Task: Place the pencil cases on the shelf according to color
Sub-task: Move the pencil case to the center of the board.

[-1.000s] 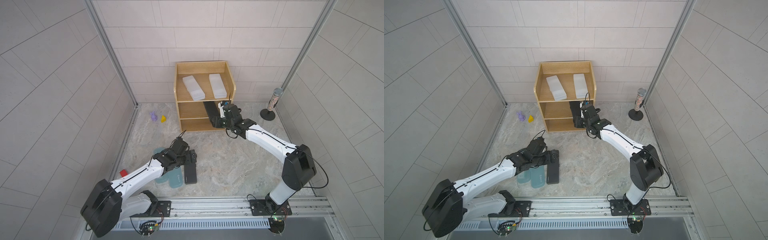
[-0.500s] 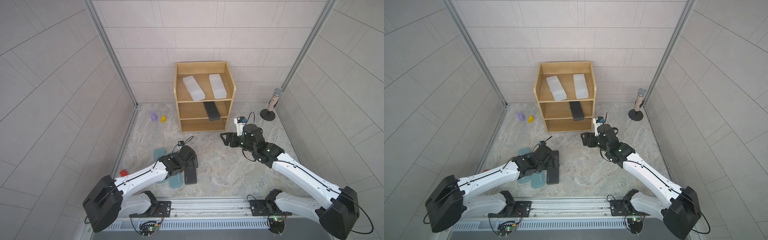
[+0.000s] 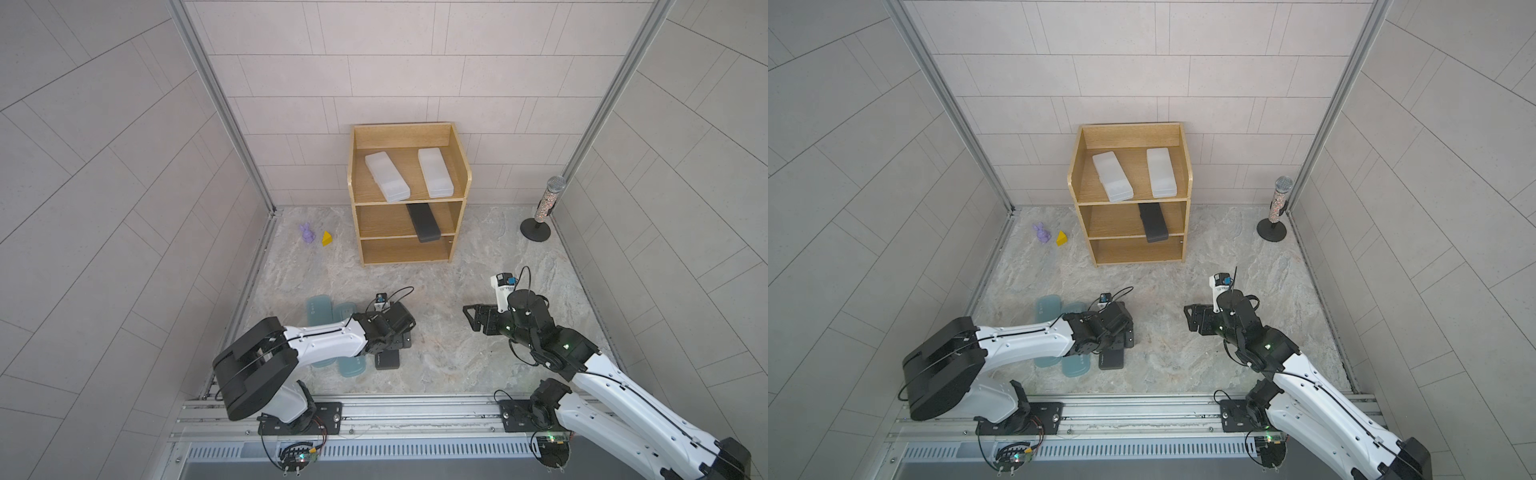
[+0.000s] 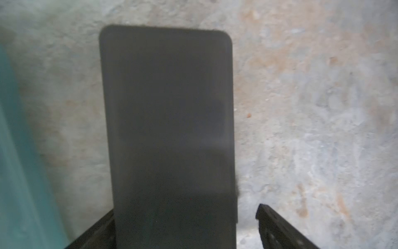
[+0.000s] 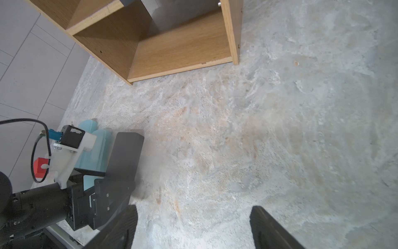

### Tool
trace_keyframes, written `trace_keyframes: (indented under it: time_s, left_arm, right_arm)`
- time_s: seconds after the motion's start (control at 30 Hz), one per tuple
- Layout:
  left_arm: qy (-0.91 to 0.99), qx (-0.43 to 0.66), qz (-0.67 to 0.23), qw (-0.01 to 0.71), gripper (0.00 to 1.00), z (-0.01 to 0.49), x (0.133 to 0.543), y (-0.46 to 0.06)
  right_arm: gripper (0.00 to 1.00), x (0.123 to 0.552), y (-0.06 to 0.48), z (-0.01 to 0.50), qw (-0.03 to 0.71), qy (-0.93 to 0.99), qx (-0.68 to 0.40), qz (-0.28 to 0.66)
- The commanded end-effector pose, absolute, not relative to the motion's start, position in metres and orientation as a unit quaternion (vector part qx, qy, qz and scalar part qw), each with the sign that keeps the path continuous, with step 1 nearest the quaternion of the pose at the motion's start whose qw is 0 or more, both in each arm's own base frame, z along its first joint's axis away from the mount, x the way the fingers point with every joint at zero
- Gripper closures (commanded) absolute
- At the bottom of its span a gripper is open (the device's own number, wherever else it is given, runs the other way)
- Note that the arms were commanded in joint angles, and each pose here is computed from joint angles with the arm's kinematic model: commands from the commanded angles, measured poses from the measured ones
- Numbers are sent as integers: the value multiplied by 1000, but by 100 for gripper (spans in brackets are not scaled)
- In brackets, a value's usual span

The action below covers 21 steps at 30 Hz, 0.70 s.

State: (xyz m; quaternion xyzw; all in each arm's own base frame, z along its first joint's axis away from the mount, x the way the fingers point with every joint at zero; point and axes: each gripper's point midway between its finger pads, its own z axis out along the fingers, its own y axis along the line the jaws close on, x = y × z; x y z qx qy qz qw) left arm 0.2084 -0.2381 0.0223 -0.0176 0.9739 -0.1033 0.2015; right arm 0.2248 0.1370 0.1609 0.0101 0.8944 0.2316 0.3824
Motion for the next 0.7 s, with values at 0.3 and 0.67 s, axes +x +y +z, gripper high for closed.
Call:
trace_keyframes:
  time_s: [0.3, 0.67]
  left_arm:
    - [952, -14, -152, 266, 0, 75, 231, -287]
    - [944, -114, -23, 309, 0, 83, 202, -124]
  right_arm:
    - [10, 207, 119, 164, 364, 909, 18, 200]
    - [10, 208, 150, 144, 341, 907, -5, 246]
